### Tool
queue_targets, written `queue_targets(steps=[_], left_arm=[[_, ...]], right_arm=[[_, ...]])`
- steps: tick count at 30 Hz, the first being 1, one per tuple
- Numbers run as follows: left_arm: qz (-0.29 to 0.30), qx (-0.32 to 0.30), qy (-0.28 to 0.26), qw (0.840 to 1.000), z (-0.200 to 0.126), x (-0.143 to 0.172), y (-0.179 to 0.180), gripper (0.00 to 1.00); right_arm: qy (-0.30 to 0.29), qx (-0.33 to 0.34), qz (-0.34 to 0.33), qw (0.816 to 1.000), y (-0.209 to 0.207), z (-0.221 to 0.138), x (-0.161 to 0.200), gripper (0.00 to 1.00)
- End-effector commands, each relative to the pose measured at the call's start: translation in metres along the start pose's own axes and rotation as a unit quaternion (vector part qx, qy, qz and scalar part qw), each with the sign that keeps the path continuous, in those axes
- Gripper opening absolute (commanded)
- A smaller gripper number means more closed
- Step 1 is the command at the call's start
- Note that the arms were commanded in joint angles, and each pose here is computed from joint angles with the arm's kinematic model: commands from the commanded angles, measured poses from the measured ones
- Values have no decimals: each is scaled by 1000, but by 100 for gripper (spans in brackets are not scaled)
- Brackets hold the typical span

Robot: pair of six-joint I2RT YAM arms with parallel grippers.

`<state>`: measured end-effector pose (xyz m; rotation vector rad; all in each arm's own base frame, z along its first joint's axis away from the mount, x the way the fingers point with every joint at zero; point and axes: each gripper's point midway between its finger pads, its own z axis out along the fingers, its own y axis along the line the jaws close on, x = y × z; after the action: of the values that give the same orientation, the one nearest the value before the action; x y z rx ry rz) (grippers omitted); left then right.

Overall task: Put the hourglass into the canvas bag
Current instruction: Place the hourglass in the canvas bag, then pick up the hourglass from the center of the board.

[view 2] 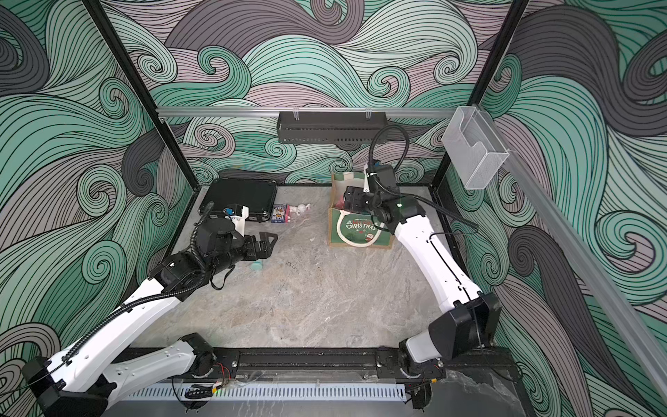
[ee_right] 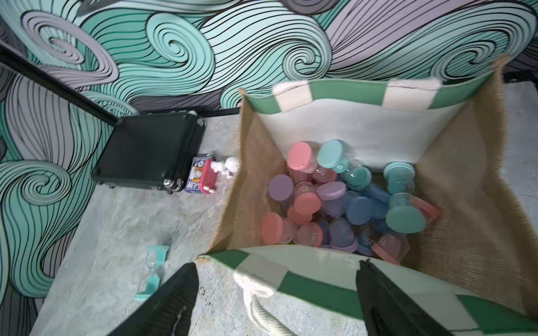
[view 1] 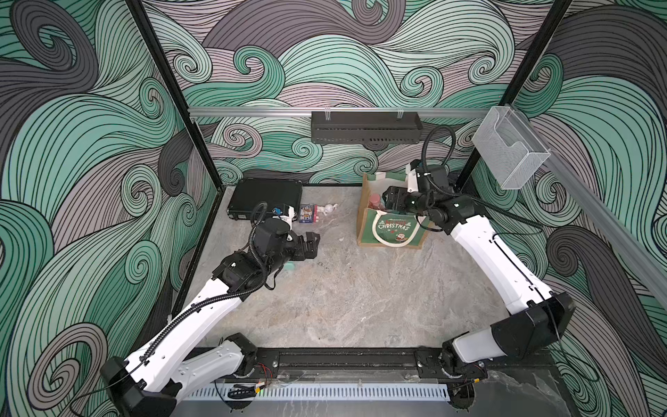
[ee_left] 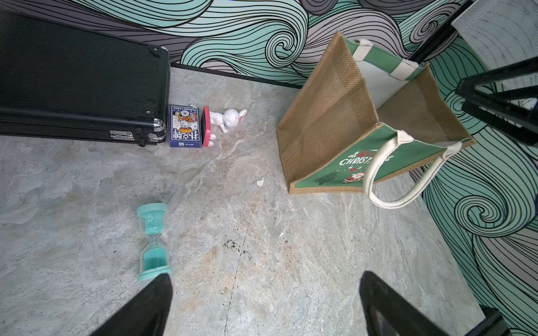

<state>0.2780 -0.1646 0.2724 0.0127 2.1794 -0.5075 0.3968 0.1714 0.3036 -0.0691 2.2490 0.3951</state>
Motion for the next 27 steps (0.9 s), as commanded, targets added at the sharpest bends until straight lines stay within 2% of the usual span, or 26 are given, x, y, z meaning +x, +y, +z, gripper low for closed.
queue_targets(steps=[1,9,14,22,27], left_arm=[[-12,-37,2,999,-10,4,18,99],[-31,-85,-26,996,-37,8,45,99],[-53,-116,-55,990,-54,14,67,98],[-69,-143,-80,984,-72,20,86,99],[-70,-142,-76,984,-67,28,89,98]], right_arm=[[21,-34,-27,999,37,-7,18,89],[54,-86,-88,991,124,12,70,91],[84,-112,-109,984,168,40,112,93],[137,-128,-106,976,206,93,174,92],[167,-129,-107,972,222,126,211,92]])
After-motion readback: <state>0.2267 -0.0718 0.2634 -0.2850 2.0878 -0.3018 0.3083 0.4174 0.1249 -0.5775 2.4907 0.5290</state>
